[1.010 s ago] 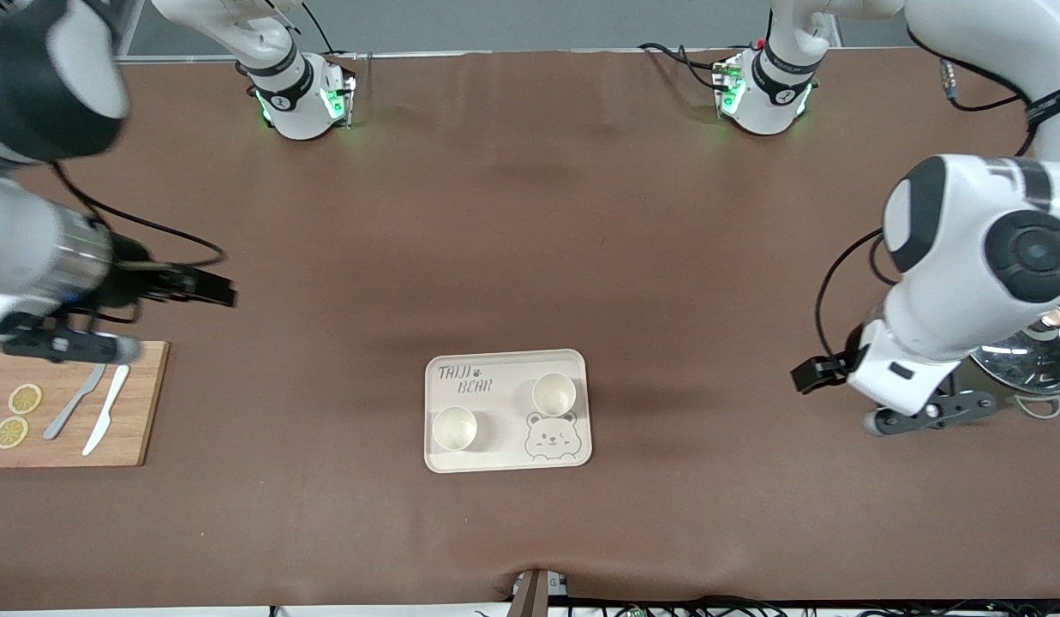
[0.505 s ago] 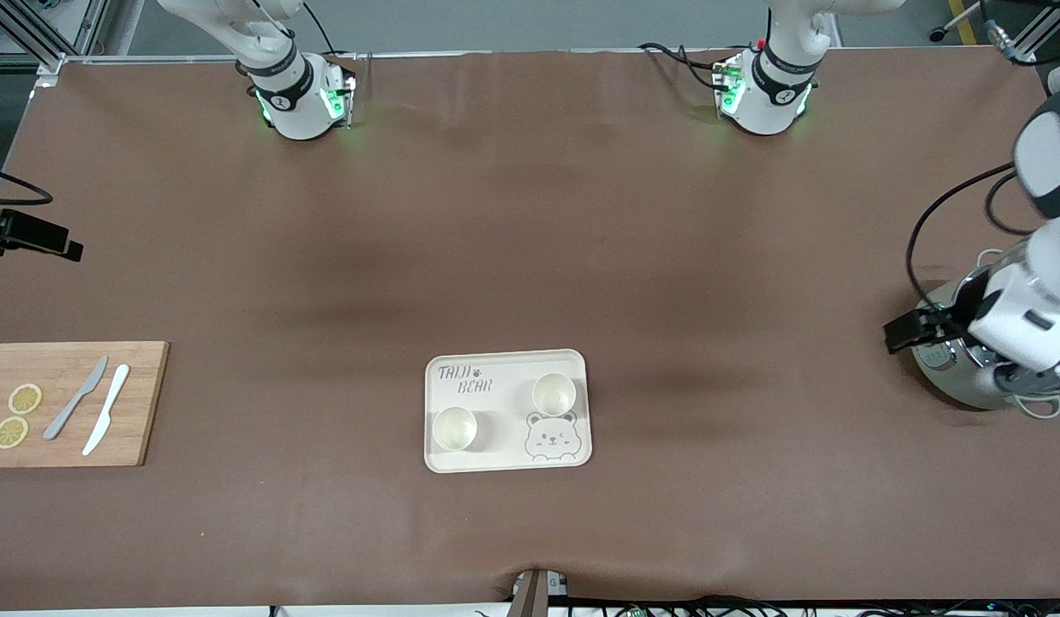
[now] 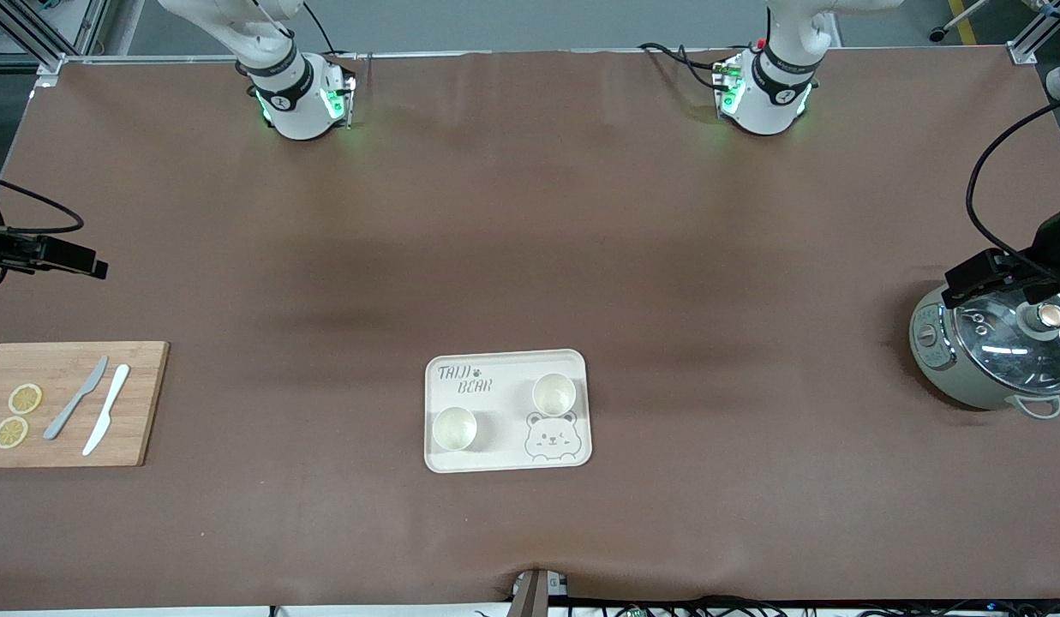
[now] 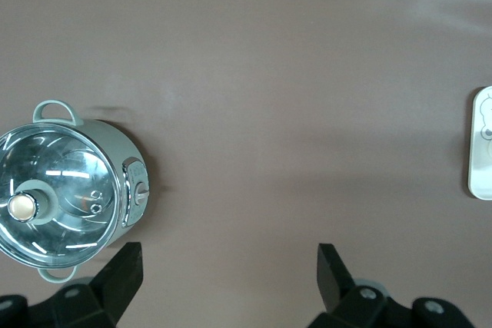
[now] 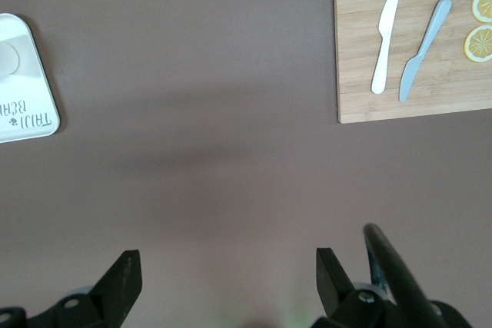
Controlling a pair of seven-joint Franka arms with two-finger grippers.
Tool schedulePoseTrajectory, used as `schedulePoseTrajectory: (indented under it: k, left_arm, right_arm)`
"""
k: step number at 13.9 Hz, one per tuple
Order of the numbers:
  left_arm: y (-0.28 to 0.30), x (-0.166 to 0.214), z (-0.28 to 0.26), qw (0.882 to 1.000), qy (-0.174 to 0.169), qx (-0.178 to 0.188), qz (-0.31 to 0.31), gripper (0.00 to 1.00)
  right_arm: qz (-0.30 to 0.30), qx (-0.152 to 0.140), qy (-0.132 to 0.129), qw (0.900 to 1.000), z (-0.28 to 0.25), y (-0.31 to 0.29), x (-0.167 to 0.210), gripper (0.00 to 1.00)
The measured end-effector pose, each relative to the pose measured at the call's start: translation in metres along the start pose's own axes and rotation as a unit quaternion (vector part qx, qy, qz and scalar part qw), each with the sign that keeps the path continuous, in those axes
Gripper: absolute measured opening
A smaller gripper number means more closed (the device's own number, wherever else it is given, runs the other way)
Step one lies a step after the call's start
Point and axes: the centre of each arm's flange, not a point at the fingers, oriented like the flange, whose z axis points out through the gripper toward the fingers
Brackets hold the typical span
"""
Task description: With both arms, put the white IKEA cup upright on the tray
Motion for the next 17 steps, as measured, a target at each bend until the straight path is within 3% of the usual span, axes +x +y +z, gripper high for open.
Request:
schedulePoseTrajectory:
  k: [5,17]
  left_arm:
    - [0.0,-0.006,-0.005,1.0,-0.016,0.0,0.0,1.0]
    - [-0.006,-0.025,-0.039,1.0,-0.009,-0.002,-0.005,1.0]
  right_arm:
    - [-0.002,-0.001,0.017,1.0,-0.014,-0.001,-0.017,1.0]
    - [-0.001,-0.004,0.017,1.0,-0.011,-0.001,-0.016,1.0]
